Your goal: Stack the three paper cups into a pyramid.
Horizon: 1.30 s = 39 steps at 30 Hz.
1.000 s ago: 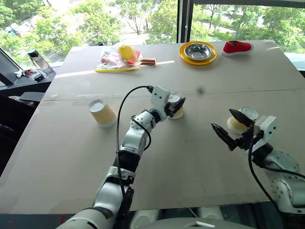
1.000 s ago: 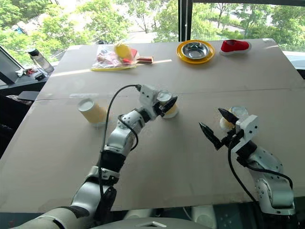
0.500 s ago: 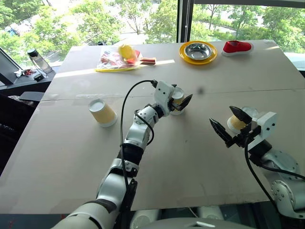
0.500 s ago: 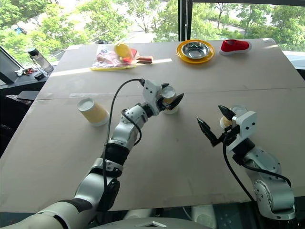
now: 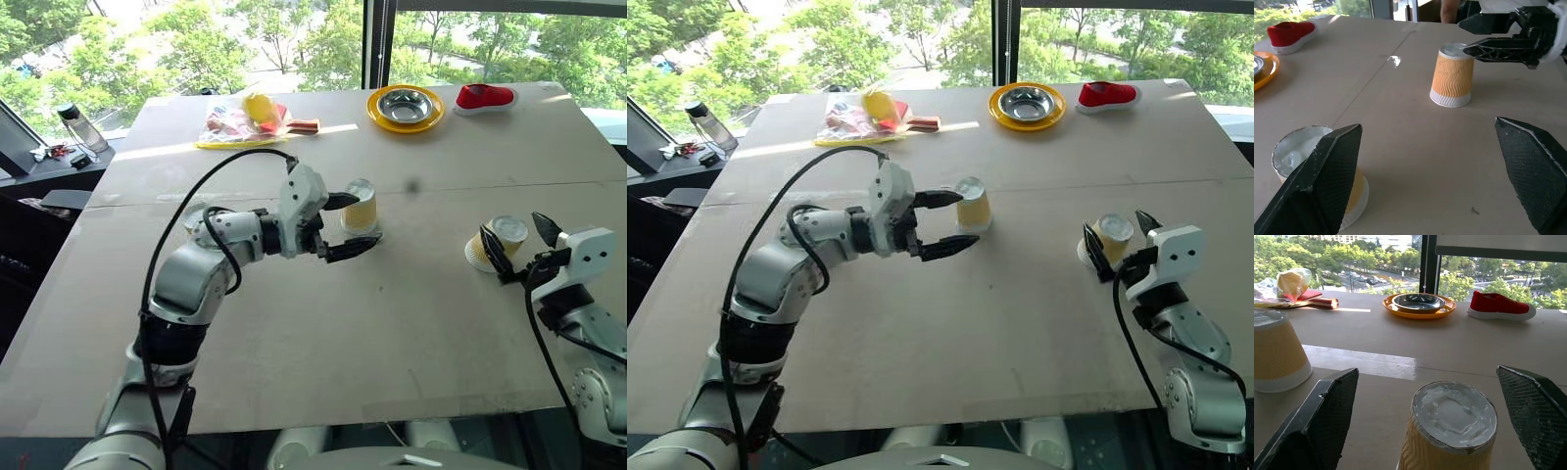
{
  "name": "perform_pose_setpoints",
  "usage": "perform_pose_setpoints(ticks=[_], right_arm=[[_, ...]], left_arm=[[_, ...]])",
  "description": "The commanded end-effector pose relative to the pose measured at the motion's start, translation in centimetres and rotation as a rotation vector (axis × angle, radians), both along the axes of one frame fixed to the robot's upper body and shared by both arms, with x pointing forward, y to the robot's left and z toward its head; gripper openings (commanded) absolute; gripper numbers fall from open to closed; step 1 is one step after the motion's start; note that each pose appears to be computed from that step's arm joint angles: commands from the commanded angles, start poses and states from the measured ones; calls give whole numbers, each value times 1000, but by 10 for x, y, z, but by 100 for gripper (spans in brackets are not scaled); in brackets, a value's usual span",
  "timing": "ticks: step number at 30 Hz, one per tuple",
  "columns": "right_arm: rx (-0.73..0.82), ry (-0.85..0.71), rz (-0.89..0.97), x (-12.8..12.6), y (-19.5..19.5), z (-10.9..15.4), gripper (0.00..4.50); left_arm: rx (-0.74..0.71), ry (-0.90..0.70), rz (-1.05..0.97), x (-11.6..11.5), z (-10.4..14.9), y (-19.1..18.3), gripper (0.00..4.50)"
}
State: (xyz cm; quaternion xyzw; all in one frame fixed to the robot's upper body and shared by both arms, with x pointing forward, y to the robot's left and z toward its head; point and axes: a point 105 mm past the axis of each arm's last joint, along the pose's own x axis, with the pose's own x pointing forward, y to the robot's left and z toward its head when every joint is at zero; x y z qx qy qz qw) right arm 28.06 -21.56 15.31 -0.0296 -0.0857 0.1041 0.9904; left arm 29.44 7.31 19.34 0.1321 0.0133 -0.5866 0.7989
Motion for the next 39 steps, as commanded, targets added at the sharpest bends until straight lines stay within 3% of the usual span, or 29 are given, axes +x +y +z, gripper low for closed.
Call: perform_pose_setpoints(ticks=[1,13,16,20,25,33,39], right_arm=[[5,-23,-27,3,-5,6,450],[64,46,-71,14,-13,-9,450],[60,44,-66,14,-13,-9,371],[54,62,-57,14,-13,-14,194],[27,43,-27,18,-6,-10,193],[24,27,226,40,57,9,193],[31,90,331,67,97,4,193]], left_arm=[[17,2,-44,-13,8,-4,444],[30,4,17,-15,9,4,444],[29,2,26,-16,9,4,450],[24,12,43,-17,9,7,450],[22,9,102,-17,5,16,450],[-28,0,358,-21,-5,50,450],[-44,-2,463,-27,-13,59,450]])
